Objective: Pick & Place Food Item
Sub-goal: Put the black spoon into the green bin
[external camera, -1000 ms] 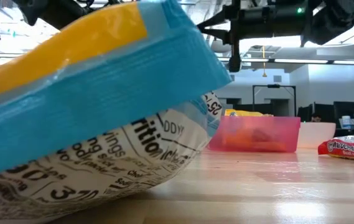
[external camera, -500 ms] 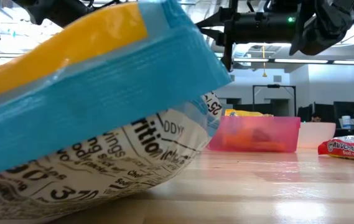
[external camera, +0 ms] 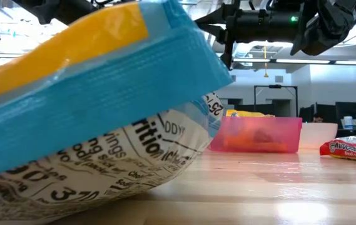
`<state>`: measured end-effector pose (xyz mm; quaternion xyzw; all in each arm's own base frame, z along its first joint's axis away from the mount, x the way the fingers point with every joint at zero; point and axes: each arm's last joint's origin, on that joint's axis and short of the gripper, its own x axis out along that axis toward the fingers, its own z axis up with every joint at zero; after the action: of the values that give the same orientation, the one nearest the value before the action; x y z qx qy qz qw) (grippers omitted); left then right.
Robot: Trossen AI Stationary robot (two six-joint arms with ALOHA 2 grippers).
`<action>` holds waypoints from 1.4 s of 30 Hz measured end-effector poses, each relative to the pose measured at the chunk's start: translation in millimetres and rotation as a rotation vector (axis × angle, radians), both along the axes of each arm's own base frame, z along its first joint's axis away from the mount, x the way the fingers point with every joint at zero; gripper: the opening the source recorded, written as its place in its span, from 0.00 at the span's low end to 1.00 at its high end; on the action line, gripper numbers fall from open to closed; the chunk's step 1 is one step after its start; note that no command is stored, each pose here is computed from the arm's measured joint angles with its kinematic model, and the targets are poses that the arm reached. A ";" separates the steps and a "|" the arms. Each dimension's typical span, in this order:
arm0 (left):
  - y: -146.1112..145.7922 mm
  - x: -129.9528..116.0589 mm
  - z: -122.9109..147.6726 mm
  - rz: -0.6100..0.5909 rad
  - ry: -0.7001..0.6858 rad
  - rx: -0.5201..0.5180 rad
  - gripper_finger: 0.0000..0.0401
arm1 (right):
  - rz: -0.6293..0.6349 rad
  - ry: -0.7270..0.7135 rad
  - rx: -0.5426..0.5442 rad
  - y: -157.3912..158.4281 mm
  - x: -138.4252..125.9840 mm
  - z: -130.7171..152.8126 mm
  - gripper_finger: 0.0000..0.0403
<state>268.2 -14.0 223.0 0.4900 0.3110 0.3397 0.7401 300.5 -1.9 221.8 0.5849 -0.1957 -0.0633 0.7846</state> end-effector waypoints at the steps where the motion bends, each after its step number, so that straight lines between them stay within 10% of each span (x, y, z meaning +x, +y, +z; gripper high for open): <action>1: 1.9 0.2 0.1 0.006 -0.001 -0.001 0.22 | 0.005 -0.002 -0.001 0.0 0.0 0.2 0.01; 28: 16.2 3.1 7.3 0.020 -0.096 -0.023 0.22 | 0.033 -0.026 0.018 2.0 -0.3 1.8 0.01; 42: 16.2 3.3 8.4 0.026 -0.155 -0.057 0.04 | 0.023 -0.052 0.017 1.1 -1.1 4.3 0.02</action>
<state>271.6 2.2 231.5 0.4369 0.2686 0.3775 0.7710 299.5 -0.8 226.1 0.5953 -0.2086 -0.0405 0.7749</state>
